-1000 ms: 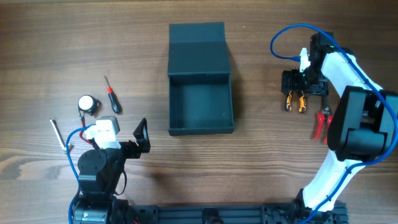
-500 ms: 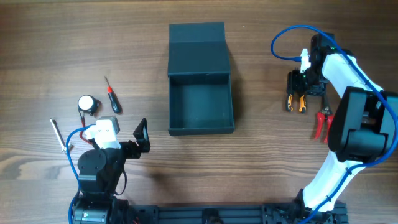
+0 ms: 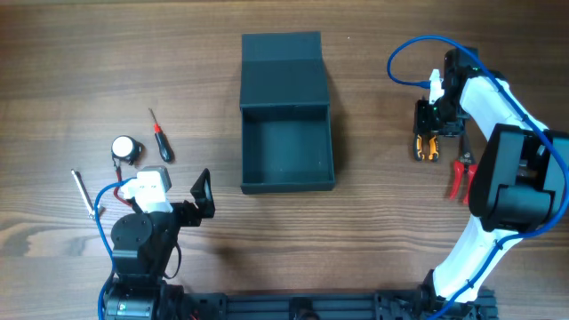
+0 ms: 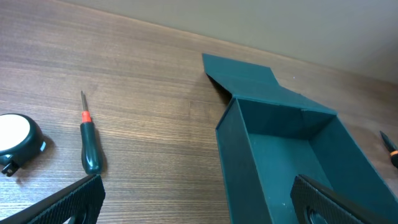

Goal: Pack container
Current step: 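Lower the right gripper and close it on the pliers handles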

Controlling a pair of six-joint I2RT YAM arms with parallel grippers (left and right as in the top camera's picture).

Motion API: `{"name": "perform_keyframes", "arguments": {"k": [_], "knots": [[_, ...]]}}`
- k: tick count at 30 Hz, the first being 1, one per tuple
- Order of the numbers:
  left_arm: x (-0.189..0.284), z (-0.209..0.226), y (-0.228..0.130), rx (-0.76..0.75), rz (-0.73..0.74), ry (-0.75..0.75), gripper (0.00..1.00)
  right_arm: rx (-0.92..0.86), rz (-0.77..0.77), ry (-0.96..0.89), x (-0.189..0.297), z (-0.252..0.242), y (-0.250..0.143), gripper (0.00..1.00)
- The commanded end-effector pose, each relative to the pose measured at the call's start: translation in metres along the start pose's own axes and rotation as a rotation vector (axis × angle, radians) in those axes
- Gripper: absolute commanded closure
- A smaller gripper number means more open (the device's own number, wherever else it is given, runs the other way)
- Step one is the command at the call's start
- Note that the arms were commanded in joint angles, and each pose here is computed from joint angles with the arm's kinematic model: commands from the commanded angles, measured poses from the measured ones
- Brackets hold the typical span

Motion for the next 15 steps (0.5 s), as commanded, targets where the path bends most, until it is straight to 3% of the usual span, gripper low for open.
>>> {"name": "perform_keyframes", "arguments": {"k": [1, 6, 8, 15], "knots": [[0.0027, 0.0004, 0.0096, 0.013, -0.023, 0.007, 0.00, -0.006, 0.067, 0.026, -0.0149, 0.0041, -0.0181, 0.68], [0.0027, 0.0004, 0.0096, 0.013, -0.023, 0.007, 0.00, -0.016, 0.070, 0.026, -0.0149, 0.0040, -0.0186, 0.83], [0.0027, 0.0004, 0.0096, 0.013, -0.023, 0.007, 0.00, -0.025, 0.069, 0.025, -0.0148, 0.0045, -0.0185, 0.95], [0.0027, 0.0005, 0.0096, 0.013, -0.023, 0.008, 0.00, -0.030, 0.080, 0.024, -0.0093, 0.0046, -0.0177, 0.96]]}}
Point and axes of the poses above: each gripper's point midway between its finger pads, its own x axis back along the fingers, its own z axis along the line the jaws close on, y = z × x, the point moved 2 cm from there along x, back along the fingers, and after that the axes turned 8 degrees about -x, right-handed, at the moved point
